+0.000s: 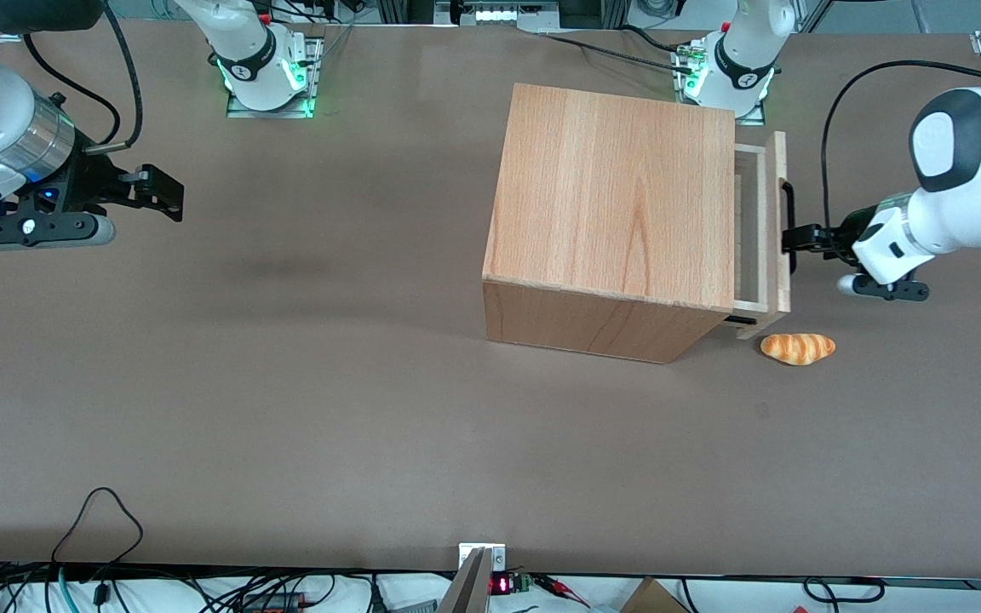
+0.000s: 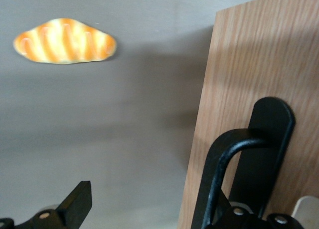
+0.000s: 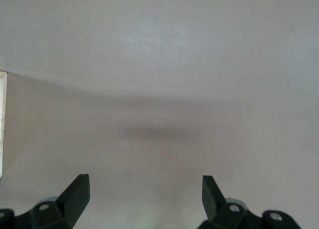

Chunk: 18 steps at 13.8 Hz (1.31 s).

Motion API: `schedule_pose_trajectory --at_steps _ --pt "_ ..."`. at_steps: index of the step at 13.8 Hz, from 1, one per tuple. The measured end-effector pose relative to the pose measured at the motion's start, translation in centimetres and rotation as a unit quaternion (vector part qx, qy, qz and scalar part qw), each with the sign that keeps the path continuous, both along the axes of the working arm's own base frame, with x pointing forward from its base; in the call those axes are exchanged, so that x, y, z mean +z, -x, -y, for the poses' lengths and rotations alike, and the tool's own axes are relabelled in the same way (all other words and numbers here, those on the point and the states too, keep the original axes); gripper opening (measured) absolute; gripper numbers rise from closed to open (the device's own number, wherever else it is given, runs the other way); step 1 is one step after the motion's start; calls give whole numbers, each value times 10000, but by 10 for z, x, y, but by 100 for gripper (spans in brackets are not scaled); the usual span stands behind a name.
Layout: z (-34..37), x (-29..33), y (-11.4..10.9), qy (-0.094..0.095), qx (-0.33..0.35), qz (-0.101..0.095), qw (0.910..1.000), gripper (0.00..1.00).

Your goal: Open top drawer with left arm

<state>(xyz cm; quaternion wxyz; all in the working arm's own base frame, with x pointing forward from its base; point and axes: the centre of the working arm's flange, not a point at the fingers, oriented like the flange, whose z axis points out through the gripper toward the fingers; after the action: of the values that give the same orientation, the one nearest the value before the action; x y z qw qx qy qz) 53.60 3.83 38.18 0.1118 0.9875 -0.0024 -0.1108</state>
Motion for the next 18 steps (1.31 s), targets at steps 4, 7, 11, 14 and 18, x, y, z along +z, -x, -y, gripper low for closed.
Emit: schedule_pose_trajectory --at_steps 4,7,11,14,18 --pt "-39 2 2 -67 254 46 9996 100" --pt "-69 5 5 -76 329 111 9994 100" --pt "-106 4 7 -37 449 179 9988 100" --pt "-126 4 7 -27 553 213 9982 100" --pt "-141 11 6 -44 661 282 9974 100"
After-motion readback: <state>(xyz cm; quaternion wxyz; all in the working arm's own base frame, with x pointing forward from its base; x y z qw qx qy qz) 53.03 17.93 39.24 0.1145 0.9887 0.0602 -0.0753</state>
